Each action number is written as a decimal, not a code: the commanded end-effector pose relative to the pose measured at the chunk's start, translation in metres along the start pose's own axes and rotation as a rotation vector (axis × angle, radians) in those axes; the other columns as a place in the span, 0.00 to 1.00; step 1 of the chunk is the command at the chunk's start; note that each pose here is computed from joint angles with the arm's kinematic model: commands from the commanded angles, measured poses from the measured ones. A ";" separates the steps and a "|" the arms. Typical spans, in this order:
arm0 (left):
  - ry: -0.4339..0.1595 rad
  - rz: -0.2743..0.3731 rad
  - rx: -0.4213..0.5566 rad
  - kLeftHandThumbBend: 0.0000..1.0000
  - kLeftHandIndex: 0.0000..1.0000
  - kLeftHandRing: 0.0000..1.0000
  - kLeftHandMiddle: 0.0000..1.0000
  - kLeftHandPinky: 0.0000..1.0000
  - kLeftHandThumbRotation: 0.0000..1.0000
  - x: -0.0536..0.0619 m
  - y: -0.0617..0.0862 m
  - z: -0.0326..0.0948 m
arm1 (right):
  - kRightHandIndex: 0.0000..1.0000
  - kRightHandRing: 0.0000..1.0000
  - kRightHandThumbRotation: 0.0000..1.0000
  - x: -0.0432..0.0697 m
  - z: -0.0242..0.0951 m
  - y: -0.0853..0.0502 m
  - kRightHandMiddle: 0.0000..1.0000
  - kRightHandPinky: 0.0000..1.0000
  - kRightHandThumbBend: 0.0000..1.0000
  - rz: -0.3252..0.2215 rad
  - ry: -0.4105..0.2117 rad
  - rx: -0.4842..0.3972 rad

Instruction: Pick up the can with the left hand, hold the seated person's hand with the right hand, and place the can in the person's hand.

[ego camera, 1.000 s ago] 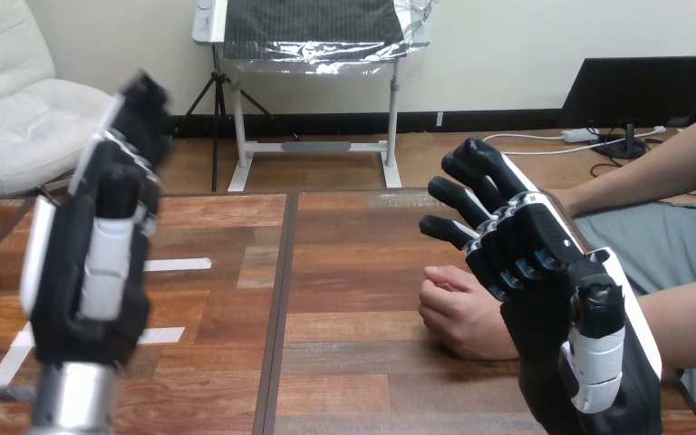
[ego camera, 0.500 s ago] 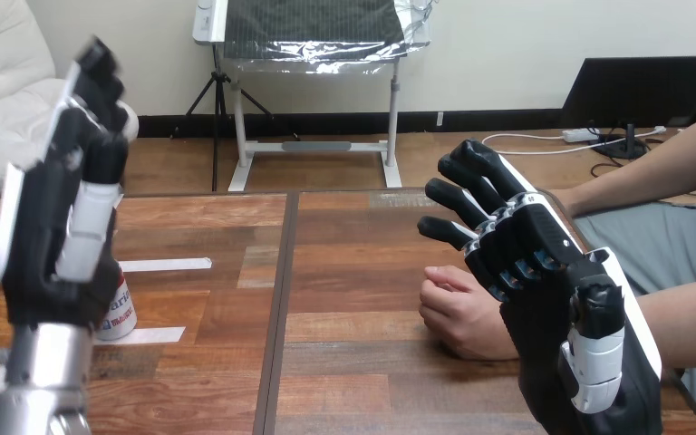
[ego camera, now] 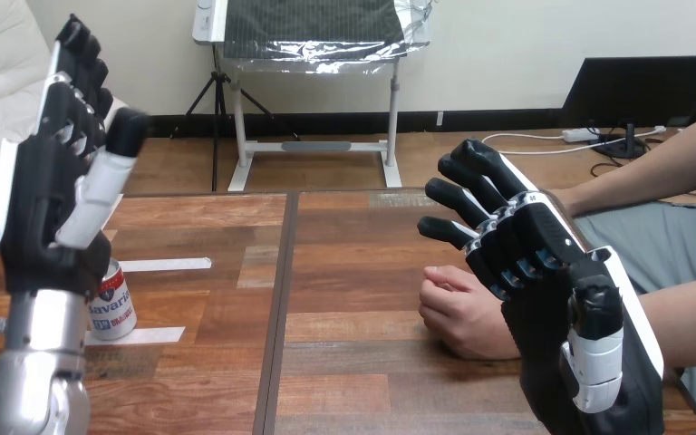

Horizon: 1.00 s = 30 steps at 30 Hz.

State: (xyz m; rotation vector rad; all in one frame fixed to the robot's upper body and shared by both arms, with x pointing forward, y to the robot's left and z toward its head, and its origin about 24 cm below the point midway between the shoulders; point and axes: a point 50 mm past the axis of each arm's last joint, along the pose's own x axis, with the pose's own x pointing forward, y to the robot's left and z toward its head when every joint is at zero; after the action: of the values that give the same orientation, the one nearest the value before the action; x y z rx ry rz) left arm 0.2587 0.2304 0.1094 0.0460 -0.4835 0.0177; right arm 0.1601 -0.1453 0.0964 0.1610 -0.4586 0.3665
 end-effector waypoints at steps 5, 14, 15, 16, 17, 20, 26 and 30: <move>0.020 0.004 0.093 0.74 0.96 0.99 0.96 1.00 0.60 0.025 0.006 -0.001 | 0.90 0.89 0.89 0.012 0.011 -0.003 0.90 0.80 0.82 0.020 -0.088 -0.049; 0.087 0.001 0.122 0.69 0.96 1.00 0.97 1.00 0.57 0.034 0.012 -0.014 | 0.90 0.89 0.88 0.012 0.011 -0.004 0.90 0.79 0.83 0.024 -0.087 -0.050; 0.105 0.002 0.140 0.68 0.96 1.00 0.97 1.00 0.56 0.036 0.013 -0.016 | 0.90 0.89 0.88 0.012 0.011 -0.004 0.90 0.79 0.83 0.026 -0.088 -0.049; 0.118 0.002 0.152 0.67 0.96 1.00 0.97 1.00 0.56 0.037 0.014 -0.018 | 0.90 0.89 0.88 0.012 0.011 -0.004 0.90 0.79 0.83 0.027 -0.089 -0.048; 0.124 0.002 0.161 0.67 0.96 1.00 0.97 1.00 0.56 0.038 0.015 -0.019 | 0.90 0.89 0.88 0.012 0.011 -0.004 0.90 0.79 0.83 0.027 -0.089 -0.048; 0.141 -0.005 0.206 0.66 0.96 0.99 0.97 1.00 0.56 0.040 0.017 -0.021 | 0.90 0.89 0.88 0.012 0.012 -0.005 0.90 0.79 0.83 0.030 -0.091 -0.047; 0.169 -0.022 0.318 0.59 0.97 0.98 0.97 0.98 0.55 0.046 0.022 -0.029 | 0.90 0.89 0.88 0.012 0.012 -0.005 0.91 0.79 0.82 0.029 -0.091 -0.049; 0.197 -0.029 0.376 0.58 0.97 0.98 0.98 0.96 0.51 0.049 0.025 -0.034 | 0.89 0.89 0.88 0.012 0.012 -0.005 0.90 0.78 0.82 0.027 -0.089 -0.050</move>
State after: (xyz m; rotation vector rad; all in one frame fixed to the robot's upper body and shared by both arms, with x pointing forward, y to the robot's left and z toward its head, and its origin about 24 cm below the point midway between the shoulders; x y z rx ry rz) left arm 0.2996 0.2550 0.0810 0.3281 -0.2176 0.0849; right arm 0.1606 -0.1492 0.0978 0.1395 -0.4701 0.3626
